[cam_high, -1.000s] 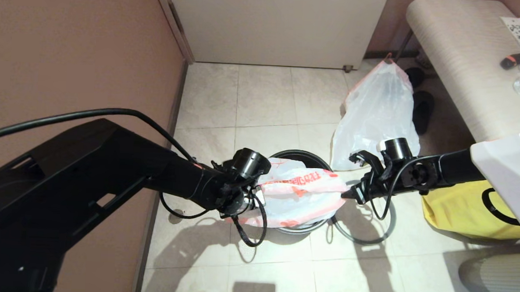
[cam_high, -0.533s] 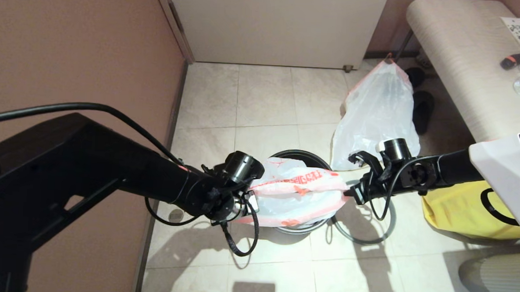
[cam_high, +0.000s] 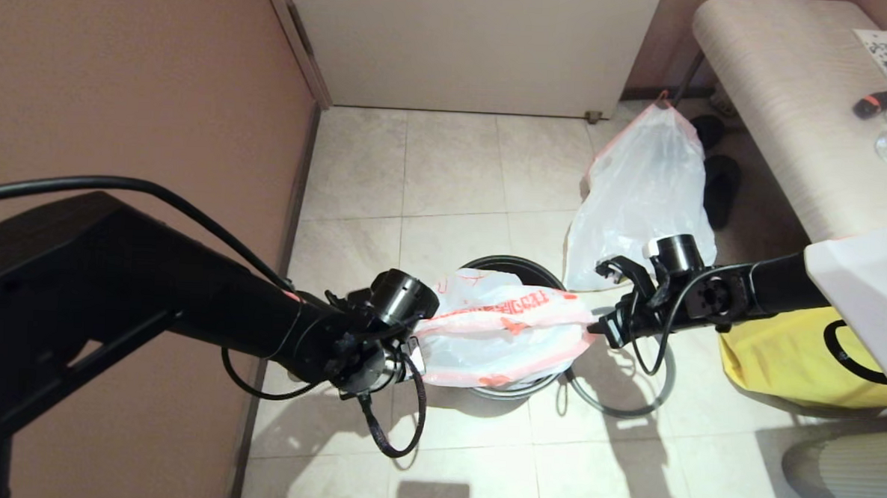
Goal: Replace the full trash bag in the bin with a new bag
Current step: Put the new garbage bag on the trash can
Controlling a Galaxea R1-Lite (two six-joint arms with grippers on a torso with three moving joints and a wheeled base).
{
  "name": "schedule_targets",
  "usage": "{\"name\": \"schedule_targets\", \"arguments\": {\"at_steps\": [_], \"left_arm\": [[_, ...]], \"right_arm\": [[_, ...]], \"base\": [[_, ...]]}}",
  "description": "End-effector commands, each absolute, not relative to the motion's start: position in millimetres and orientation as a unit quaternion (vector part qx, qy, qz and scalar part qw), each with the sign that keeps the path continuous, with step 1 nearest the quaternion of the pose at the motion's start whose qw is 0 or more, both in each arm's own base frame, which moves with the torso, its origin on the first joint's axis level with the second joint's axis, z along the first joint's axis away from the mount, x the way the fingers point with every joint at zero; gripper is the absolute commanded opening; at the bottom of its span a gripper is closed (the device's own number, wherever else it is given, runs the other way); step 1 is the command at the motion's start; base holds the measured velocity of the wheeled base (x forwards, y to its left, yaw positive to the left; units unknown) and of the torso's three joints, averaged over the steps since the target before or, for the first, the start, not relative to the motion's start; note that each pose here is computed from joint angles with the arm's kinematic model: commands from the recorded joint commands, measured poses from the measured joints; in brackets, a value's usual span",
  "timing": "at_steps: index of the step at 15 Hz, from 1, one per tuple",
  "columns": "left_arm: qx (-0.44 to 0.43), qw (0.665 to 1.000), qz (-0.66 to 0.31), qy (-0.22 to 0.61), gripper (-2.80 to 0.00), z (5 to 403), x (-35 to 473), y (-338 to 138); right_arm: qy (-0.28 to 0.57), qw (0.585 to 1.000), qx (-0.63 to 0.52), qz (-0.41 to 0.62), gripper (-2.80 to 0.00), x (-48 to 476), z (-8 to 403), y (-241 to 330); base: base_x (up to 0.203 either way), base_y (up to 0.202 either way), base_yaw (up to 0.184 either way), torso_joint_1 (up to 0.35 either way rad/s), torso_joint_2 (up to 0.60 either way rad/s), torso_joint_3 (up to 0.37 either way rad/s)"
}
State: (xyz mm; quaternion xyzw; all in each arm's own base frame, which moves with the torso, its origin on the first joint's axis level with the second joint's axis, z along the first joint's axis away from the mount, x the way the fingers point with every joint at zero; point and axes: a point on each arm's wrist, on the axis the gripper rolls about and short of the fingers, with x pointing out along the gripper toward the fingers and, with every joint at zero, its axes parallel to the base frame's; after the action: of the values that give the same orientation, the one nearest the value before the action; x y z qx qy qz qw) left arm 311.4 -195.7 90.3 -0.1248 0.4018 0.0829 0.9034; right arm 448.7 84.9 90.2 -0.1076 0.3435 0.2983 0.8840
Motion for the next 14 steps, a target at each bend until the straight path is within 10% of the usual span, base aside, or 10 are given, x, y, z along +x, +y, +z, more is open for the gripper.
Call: {"name": "schedule_targets", "arguments": {"at_steps": [1,10,11,14], "left_arm": [[-0.131,0.904,0.091,0.396,0.0,93.7,312.9,-189.7],[-0.123,0.905,0.097,0.396,0.0,55.1,350.2,-180.7],[-0.12,0.903,0.1,0.4,-2.8,47.8,354.0,-181.7],[-0.123,0.905,0.099,0.396,-2.8,45.0,361.6,-185.5]], "right_arm": [[0.343,0.883,-0.109,0.302,-2.8,447.9,90.5,87.2],[0.344,0.882,-0.109,0.304,-2.8,447.1,89.6,89.1],[0.344,0.882,-0.109,0.303,-2.8,447.6,89.3,88.5],[0.344,0.882,-0.109,0.303,-2.8,447.8,89.4,87.8]], "base": [[0.0,0.0,0.0,0.0,0.0,0.0],[0.0,0.0,0.0,0.0,0.0,0.0],[0.0,0.0,0.0,0.0,0.0,0.0],[0.0,0.0,0.0,0.0,0.0,0.0]]}}
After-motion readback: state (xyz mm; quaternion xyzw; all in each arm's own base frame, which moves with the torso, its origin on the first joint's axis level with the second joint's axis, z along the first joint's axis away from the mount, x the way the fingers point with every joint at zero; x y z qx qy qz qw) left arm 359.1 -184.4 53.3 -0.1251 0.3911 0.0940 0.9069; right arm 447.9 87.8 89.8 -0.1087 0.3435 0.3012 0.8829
